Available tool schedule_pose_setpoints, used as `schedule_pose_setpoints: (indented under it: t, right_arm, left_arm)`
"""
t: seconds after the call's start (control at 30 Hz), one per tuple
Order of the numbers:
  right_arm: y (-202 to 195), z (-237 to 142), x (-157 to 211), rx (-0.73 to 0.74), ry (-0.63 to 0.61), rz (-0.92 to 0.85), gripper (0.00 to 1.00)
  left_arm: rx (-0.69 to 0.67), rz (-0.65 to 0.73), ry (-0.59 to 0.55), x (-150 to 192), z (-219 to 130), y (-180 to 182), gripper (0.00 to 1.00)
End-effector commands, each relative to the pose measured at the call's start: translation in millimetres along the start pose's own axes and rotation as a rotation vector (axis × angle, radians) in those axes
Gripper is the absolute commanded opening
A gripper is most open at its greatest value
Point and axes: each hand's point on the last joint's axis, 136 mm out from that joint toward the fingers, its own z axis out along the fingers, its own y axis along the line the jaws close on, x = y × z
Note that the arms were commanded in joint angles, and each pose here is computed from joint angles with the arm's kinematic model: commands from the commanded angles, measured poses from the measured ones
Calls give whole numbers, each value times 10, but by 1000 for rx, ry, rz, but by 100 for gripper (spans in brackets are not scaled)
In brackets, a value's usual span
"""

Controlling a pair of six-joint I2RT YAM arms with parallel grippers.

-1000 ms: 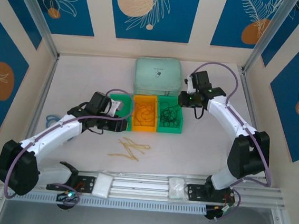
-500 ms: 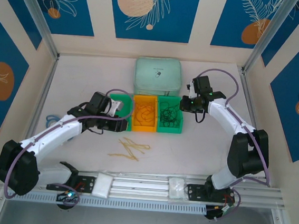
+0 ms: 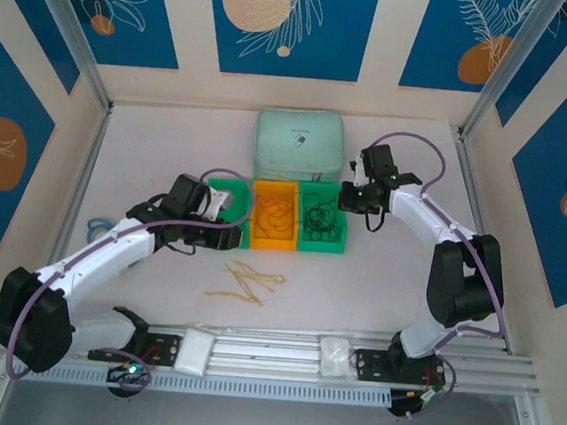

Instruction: Untangle the cables

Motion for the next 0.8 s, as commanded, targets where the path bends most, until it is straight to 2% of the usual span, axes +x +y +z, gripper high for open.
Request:
schedule_pose_setpoints:
  t: [0.0, 0.47, 0.6, 0.77]
  right_arm:
    - [180, 9, -33, -43, -13, -49, 4]
    - [362, 342, -56, -63, 51, -98, 4]
    - [706, 35, 8, -145, -36, -233, 11]
    - [1107, -423, 287, -219, -109, -451, 19]
  left_arm:
    - [17, 9, -20, -41, -57, -21, 41]
    - [5, 12, -21, -13, -91, -4, 41]
    - [-15, 23, -27, 13, -151, 16, 41]
    - [-48, -9, 1, 139, -157, 112, 38]
